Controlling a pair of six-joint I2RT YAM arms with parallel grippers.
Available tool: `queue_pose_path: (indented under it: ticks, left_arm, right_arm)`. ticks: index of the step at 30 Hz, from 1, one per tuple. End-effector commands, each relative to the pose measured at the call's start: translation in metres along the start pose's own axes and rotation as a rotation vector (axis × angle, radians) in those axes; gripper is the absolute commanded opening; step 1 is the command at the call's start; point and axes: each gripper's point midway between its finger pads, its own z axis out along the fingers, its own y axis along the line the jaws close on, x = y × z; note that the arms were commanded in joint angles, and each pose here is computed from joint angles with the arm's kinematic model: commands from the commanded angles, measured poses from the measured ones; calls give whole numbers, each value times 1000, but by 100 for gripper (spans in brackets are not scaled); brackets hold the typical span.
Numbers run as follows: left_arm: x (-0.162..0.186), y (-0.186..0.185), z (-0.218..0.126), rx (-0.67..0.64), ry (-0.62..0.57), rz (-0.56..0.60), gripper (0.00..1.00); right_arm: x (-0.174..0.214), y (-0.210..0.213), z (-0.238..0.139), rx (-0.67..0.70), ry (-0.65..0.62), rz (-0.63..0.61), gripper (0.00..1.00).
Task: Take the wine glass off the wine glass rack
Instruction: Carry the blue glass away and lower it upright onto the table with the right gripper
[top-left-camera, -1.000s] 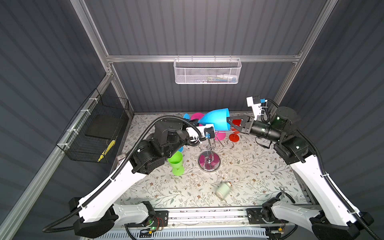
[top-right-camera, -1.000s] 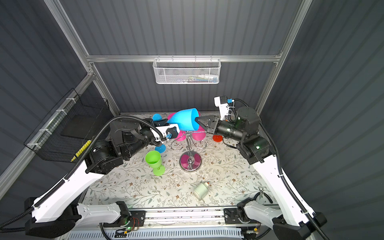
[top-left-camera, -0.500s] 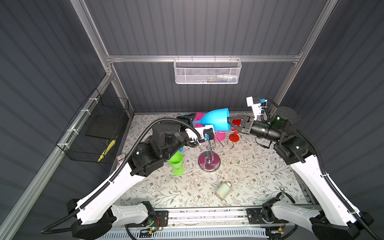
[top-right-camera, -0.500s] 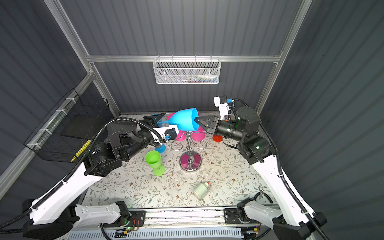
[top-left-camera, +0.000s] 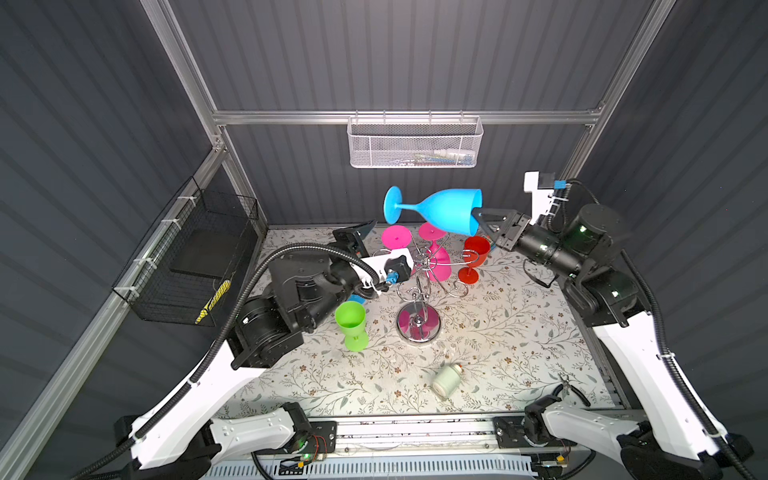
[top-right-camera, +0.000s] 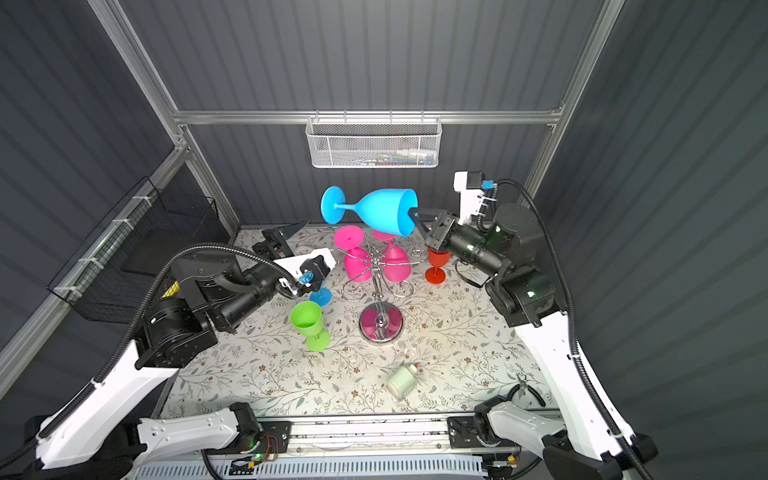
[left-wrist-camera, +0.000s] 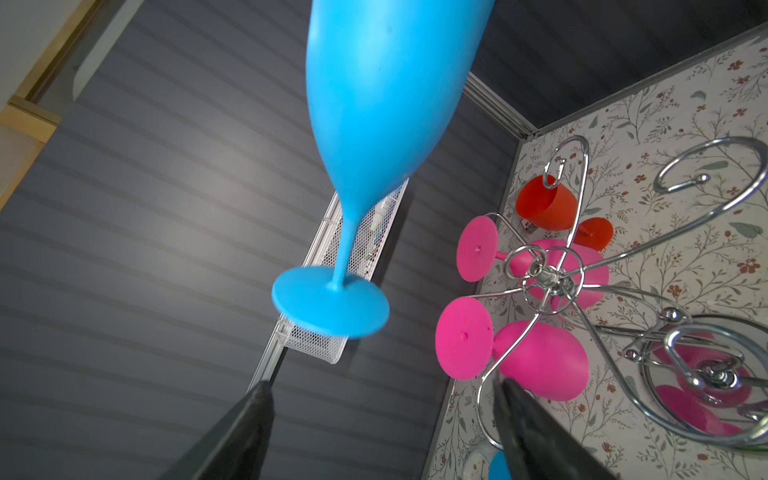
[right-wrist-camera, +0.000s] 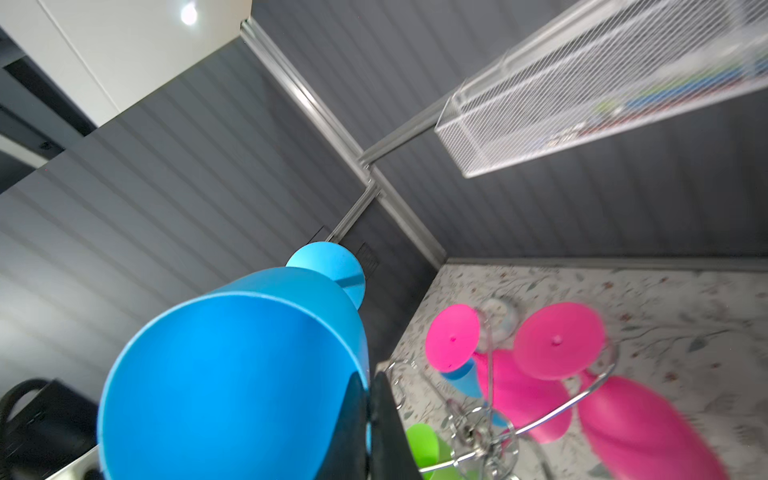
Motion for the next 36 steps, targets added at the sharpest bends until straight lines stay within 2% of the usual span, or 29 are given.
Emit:
queue_pose_path:
  ticks: [1, 5, 8, 11, 13, 14, 19, 22, 27, 31, 36]
  left_arm:
    - [-6, 7, -12, -23, -46, -62, 86]
    - [-3, 10, -18, -32, -34, -73, 88]
    - [-1, 11, -20, -36, -31, -78, 89]
    - [0, 10, -19, -34, -27, -82, 89]
    - [1, 8, -17, -30, -22, -83, 90]
    - [1, 6, -16, -28, -21, -84, 90]
    - [2, 5, -14, -23, -15, -85, 91]
    - [2, 3, -13, -18, -15, -87, 92]
    - [4, 0, -11, -15, -7, -93, 94]
    - [4, 0, -11, -19, -12, -99, 94]
    - [4, 2, -15, -27, -17, -115, 95]
  right_arm:
    - [-50, -20, -29, 217, -212, -154, 0]
    - [-84, -50, -73, 509, -388, -311, 0]
    - [-96, -69, -106, 736, -436, -458, 0]
    - [-94, -92, -132, 948, -405, -581, 0]
    - [-87, -106, -143, 1050, -349, -628, 0]
    - [-76, -117, -147, 1094, -279, -640, 0]
    - [-22, -158, -151, 1173, 30, -622, 0]
    - [11, -179, -154, 1175, 188, -563, 0]
    - [55, -205, -148, 1104, 350, -426, 0]
    - [96, -227, -132, 1060, 561, -300, 0]
    - [128, -246, -114, 1019, 700, -212, 0]
